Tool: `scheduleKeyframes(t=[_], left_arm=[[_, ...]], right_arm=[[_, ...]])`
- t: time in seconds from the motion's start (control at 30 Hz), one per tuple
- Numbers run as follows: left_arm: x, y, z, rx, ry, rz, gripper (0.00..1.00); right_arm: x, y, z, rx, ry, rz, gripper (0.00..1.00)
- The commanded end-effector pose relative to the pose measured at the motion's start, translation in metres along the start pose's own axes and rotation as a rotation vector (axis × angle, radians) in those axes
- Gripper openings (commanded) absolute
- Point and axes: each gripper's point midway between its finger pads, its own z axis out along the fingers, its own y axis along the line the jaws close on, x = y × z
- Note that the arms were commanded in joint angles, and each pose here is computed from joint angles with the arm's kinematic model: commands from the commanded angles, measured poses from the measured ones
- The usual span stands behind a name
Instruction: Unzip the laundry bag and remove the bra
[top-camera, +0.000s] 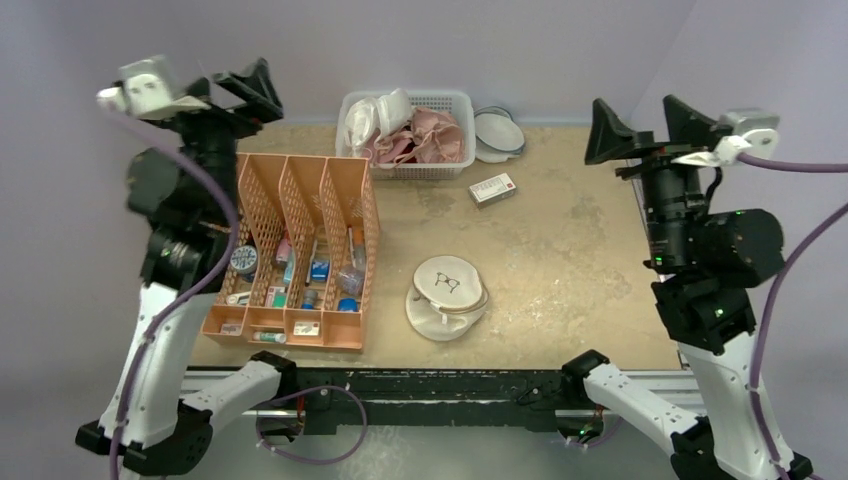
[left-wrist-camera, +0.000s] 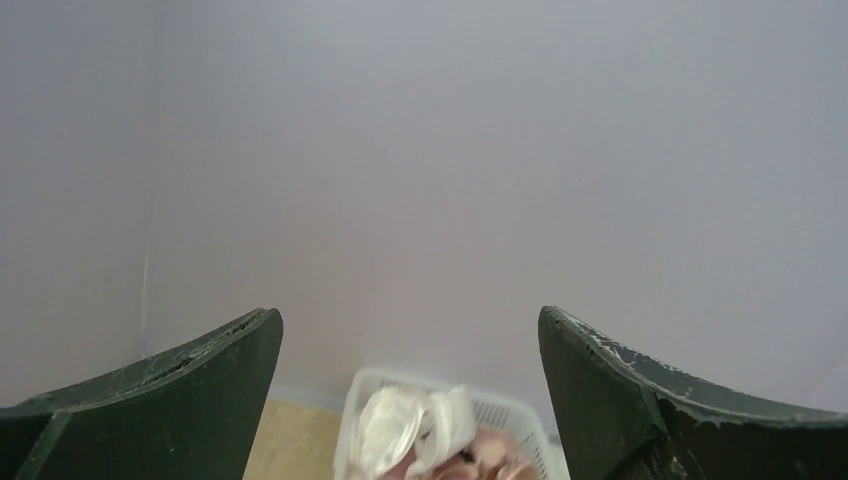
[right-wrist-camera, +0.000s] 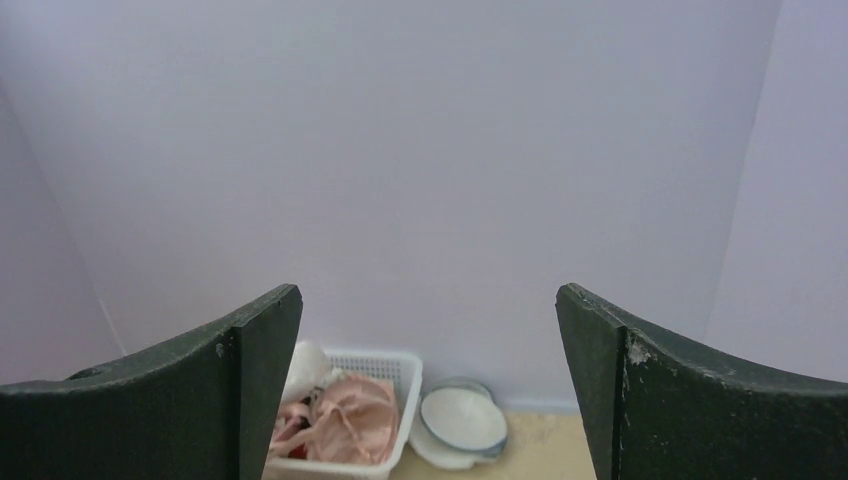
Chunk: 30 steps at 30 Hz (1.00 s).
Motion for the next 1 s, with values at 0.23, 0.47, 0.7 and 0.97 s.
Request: scheduleKeyframes(t=[0.23,0.47,0.7,0.97], left_arm=[[-0.12,0.003,-0.067,0.079,-0.216,-0.153,0.99],[-0.095,0.01,-0.061,0.037,-0.162,-0.13,0.99],[-0.075,0.01,-0.052,0.025,-0.133,-0.12,0.99],[-0.06,0.009,-0.045,0.024,-0.108,-0.114,0.99]], right_arm=[[-0.041,-0.008,0.001,0.028,-0.093,-0.001,1.0],[-0.027,-0.009,0.005,0.049,-0.056,0.014,1.0],[-0.031,-0.012,0.003,0.064,-0.09,0.028,1.0],[-0.028,-0.015,0.005,0.094,-0.089,0.043,1.0]])
